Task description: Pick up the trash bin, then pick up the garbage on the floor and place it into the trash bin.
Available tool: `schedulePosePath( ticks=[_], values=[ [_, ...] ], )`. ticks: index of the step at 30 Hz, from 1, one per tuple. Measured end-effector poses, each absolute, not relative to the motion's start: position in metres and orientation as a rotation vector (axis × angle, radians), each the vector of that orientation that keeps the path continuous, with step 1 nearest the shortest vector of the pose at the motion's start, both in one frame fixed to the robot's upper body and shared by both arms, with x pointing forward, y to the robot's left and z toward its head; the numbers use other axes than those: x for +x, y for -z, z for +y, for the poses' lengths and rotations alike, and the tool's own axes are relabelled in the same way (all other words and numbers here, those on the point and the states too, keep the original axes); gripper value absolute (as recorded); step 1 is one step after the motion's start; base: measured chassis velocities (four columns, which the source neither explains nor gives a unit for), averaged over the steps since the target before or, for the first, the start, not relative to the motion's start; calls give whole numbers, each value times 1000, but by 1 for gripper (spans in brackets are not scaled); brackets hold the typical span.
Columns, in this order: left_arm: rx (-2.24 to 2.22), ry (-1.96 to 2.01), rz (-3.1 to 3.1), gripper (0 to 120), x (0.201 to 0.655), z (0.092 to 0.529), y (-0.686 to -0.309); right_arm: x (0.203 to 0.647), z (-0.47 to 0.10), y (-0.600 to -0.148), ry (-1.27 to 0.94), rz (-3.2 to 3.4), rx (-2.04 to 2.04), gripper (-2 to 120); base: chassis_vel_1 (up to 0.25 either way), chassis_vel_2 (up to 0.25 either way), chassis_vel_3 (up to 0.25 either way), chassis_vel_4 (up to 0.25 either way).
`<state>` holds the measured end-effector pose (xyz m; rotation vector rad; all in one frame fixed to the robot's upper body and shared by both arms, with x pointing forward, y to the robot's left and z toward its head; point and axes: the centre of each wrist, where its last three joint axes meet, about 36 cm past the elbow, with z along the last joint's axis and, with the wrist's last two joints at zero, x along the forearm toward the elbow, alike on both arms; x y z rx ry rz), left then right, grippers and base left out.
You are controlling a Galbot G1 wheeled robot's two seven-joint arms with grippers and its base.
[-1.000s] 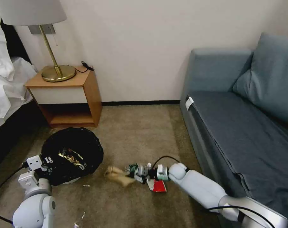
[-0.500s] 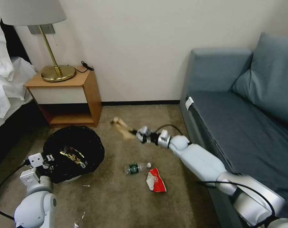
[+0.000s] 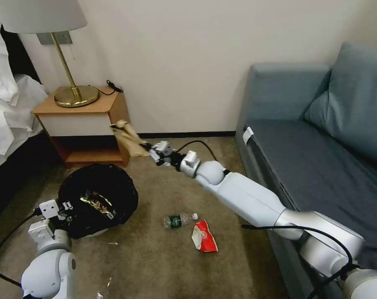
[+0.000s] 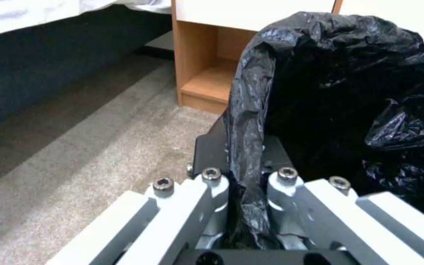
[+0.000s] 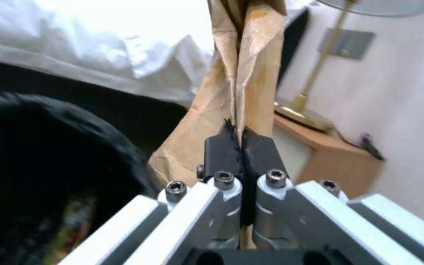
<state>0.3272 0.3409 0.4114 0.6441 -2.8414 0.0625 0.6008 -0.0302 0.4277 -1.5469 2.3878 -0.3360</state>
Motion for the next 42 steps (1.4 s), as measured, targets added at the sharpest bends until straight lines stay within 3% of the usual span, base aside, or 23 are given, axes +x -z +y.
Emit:
schedulePosePath(
  ticks=[16,25,42],
  values=[
    [648,-64,-2857,4,332,340,-416,560,20,-432,362,2255,-1738,0,0,0,0,0],
    [639,-69,-2862,4,337,333,-418,538,31,-402,387,2231,-1830,0,0,0,0,0],
    [641,-72,-2851,4,331,334,-416,545,21,-364,445,2298,-1803,0,0,0,0,0]
  ],
)
